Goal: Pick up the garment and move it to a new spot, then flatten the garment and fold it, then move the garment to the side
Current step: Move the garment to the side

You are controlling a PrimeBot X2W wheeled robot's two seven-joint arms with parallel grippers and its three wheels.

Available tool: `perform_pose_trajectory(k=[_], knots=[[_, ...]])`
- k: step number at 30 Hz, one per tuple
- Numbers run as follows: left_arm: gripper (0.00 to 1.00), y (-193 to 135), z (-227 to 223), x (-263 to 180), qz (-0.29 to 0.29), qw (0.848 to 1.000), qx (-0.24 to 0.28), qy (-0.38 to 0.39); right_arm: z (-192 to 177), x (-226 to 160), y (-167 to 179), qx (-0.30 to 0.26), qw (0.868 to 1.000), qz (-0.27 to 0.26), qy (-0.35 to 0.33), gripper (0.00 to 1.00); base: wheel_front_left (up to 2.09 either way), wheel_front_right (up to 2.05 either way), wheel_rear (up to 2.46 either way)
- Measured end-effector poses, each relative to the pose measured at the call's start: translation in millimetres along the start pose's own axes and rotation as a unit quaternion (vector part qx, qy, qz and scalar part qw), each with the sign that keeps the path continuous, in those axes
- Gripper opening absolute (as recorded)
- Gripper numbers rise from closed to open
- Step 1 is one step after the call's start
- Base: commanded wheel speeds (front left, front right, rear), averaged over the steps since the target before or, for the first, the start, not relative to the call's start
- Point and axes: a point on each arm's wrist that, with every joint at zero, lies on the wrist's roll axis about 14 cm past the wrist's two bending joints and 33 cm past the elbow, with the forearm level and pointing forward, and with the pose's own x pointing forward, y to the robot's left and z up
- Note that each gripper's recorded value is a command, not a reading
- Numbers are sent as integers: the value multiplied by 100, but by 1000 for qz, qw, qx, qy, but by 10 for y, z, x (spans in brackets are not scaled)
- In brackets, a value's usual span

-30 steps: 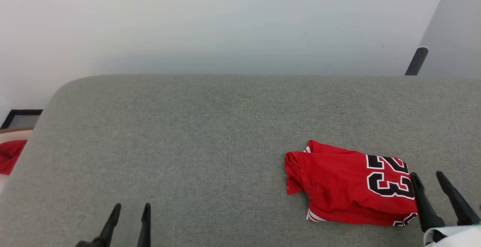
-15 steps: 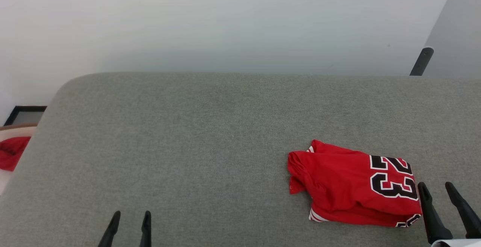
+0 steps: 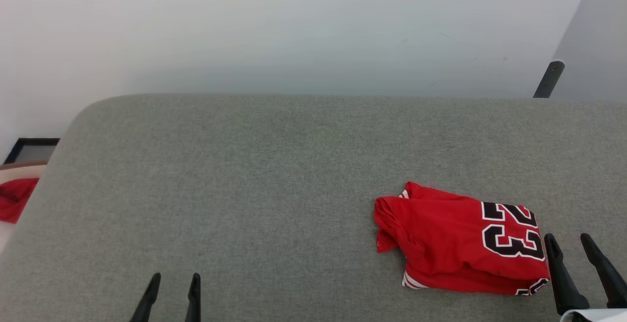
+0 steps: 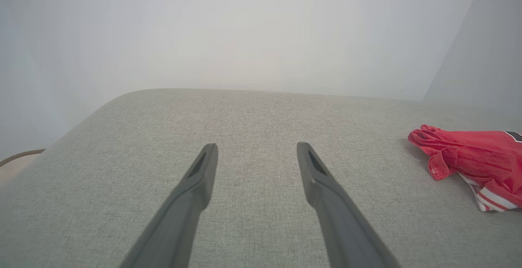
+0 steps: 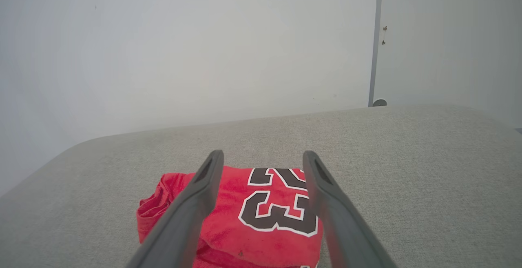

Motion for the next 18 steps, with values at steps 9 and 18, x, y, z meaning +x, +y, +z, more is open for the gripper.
perform_pose_trajectory(k=[9,18], knots=[[100,-76,-14,116,-8,1000,-6,1,-51,120,-46,-22,999,7,38,100,0,0,0],[100,-255,-21,463,-34,999,-12,-3,-535,357,-463,-67,957,-7,283,100,0,0,0]])
